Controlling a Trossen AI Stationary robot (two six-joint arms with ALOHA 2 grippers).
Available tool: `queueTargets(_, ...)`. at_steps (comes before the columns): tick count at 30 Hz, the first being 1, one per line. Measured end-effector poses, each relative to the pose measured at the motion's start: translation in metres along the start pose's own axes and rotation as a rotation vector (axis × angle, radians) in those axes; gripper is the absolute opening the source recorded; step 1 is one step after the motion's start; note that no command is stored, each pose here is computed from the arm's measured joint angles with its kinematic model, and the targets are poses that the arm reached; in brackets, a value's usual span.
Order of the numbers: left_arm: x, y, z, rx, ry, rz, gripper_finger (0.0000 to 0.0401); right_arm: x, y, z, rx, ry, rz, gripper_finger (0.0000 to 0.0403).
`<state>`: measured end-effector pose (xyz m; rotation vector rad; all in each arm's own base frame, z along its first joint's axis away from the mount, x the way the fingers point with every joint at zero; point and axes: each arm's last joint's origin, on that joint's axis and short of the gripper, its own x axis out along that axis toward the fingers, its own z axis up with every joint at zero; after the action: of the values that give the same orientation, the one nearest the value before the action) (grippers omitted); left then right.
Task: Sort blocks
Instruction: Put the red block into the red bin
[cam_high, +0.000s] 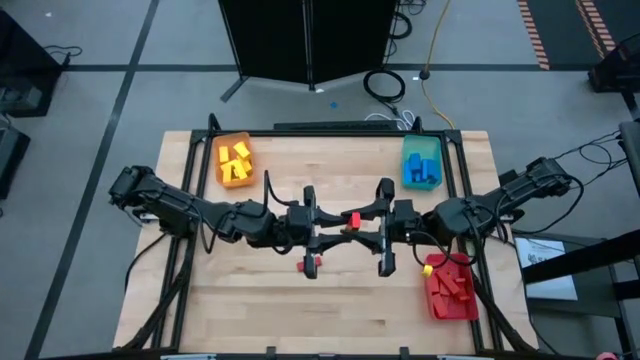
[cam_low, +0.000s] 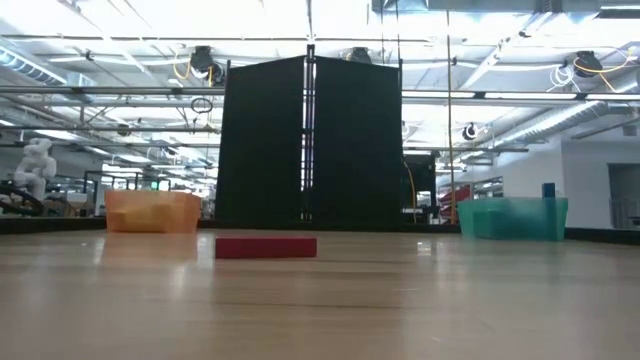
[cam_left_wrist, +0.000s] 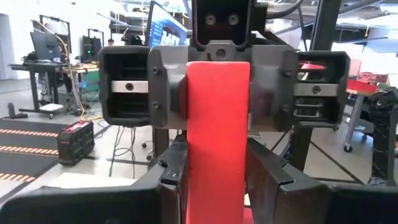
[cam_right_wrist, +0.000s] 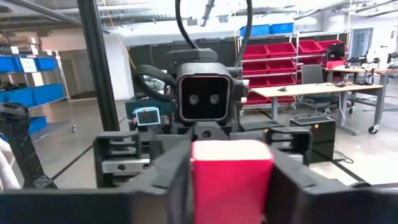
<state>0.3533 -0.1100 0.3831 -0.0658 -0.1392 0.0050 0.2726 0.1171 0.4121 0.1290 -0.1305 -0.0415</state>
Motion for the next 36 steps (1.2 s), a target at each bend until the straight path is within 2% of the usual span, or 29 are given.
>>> queueTargets(3, 0.0, 0.0, 0.0, 0.002, 0.001, -0.002, 0.0093, 0.0, 0.0, 0.0, 0.0, 0.0, -0.001, 0.0096)
queueTargets(15, 0.0, 0.0, 0.0, 0.003, 0.004, 0.0, 0.0093, -0.001, 0.0, -0.001, -0.02, 0.013, 0.001, 0.0093)
queueTargets(16, 0.0, 0.0, -0.001, 0.003, 0.006, 0.003, 0.0101, -0.002, -0.001, 0.0, -0.023, 0.014, 0.001, 0.0093)
queueTargets(18, -0.001, -0.001, -0.002, 0.001, 0.018, 0.024, 0.0147, -0.003, -0.002, 0.001, -0.036, 0.019, -0.005, 0.0093)
queueTargets(22, -0.006, -0.004, -0.007, 0.005, 0.085, 0.167, 0.0246, -0.019, -0.006, 0.01, -0.07, 0.048, -0.063, 0.0093)
queueTargets(24, -0.01, -0.007, -0.009, 0.026, 0.13, 0.202, 0.0273, -0.035, -0.01, 0.017, -0.077, 0.076, -0.11, 0.0093)
queueTargets(27, -0.019, -0.009, -0.006, 0.007, 0.175, 0.205, 0.0287, -0.061, -0.016, 0.026, -0.034, 0.122, -0.138, 0.0093)
queueTargets(31, -0.033, -0.01, -0.005, -0.036, 0.267, 0.204, 0.0289, -0.101, -0.026, 0.025, 0.134, 0.283, -0.13, 0.0093)
queueTargets(36, -0.055, -0.011, -0.004, -0.092, 0.393, 0.216, 0.0291, -0.136, -0.029, -0.01, 0.357, 0.688, -0.211, 0.0093)
